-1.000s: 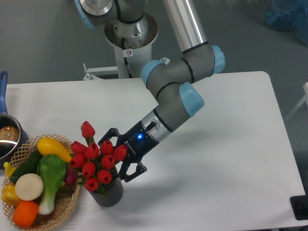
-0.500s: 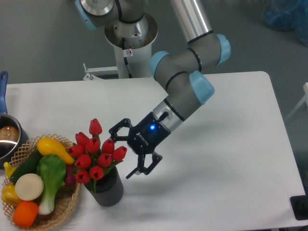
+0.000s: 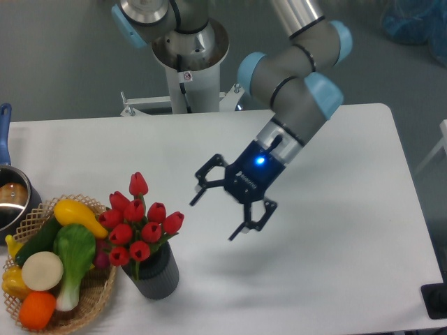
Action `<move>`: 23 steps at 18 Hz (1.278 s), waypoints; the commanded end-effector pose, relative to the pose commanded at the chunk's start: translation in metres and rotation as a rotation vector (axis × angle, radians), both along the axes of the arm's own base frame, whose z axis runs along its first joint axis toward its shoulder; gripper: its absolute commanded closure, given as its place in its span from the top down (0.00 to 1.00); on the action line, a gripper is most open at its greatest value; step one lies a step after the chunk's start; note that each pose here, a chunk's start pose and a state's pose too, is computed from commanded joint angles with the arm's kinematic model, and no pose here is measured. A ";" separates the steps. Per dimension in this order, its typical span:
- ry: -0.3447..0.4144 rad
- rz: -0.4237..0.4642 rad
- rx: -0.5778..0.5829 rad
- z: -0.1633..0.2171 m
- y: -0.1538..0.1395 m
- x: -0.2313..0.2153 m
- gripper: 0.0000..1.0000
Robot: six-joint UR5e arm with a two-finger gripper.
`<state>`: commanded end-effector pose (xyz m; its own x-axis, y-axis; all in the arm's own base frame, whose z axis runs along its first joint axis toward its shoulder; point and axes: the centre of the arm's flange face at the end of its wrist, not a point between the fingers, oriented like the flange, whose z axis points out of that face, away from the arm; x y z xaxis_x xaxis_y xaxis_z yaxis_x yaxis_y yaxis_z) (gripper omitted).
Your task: Insert the flowers into the vase
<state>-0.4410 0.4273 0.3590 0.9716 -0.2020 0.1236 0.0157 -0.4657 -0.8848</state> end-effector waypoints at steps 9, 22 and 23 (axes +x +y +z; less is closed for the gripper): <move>0.081 0.160 -0.036 0.020 -0.075 -0.060 1.00; 0.330 0.278 -0.452 0.014 -0.123 -0.105 1.00; 0.349 0.284 -0.506 0.012 -0.124 -0.105 1.00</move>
